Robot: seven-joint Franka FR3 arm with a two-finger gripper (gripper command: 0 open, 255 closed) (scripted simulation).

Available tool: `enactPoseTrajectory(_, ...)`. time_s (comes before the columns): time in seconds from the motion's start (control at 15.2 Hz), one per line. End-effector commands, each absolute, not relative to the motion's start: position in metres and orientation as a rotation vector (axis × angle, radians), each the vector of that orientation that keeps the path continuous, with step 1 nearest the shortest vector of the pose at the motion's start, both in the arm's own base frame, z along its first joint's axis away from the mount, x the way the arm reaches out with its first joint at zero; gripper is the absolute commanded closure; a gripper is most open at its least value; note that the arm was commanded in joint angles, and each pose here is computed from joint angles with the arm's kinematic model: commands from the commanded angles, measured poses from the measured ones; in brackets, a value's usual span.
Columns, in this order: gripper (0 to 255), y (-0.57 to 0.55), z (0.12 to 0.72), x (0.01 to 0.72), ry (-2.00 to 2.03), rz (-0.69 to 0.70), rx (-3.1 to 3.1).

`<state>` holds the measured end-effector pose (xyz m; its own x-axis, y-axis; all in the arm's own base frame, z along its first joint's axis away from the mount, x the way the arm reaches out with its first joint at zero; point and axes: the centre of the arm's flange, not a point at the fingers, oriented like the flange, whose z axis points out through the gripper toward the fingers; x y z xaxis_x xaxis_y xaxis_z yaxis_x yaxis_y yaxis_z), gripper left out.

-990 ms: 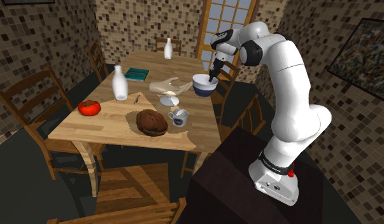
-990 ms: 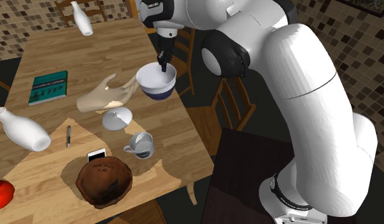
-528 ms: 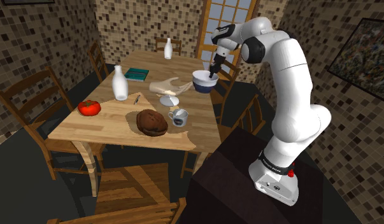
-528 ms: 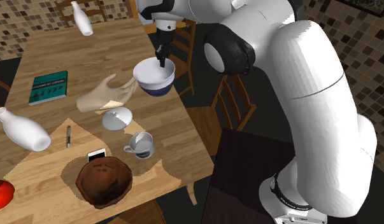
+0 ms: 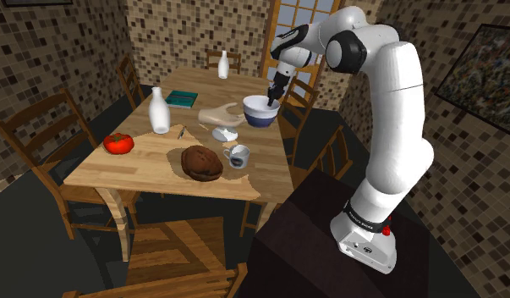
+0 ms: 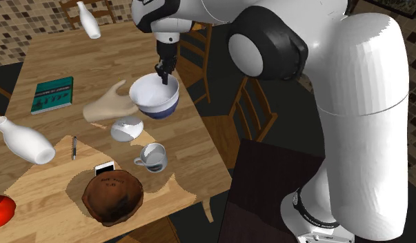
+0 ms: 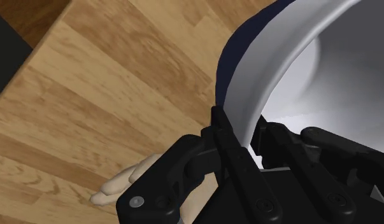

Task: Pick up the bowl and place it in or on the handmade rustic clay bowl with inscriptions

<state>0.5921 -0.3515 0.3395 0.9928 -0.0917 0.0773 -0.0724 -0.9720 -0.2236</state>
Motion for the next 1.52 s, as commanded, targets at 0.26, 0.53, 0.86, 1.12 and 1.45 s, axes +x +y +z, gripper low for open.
enactPoseTrajectory(0.26, 255, -0.272, 0.345, 0.604, 0.123, -0.129, -2.914)
enactPoseTrajectory(0.53, 255, -0.220, 0.349, 0.610, 0.123, -0.129, -2.914)
enactPoseTrajectory(0.86, 255, -0.154, 0.353, 0.617, 0.123, -0.129, -2.914)
enactPoseTrajectory(1.12, 255, -0.102, 0.357, 0.623, 0.123, -0.129, -2.914)
enactPoseTrajectory(1.45, 255, -0.036, 0.362, 0.630, 0.123, -0.129, -2.914)
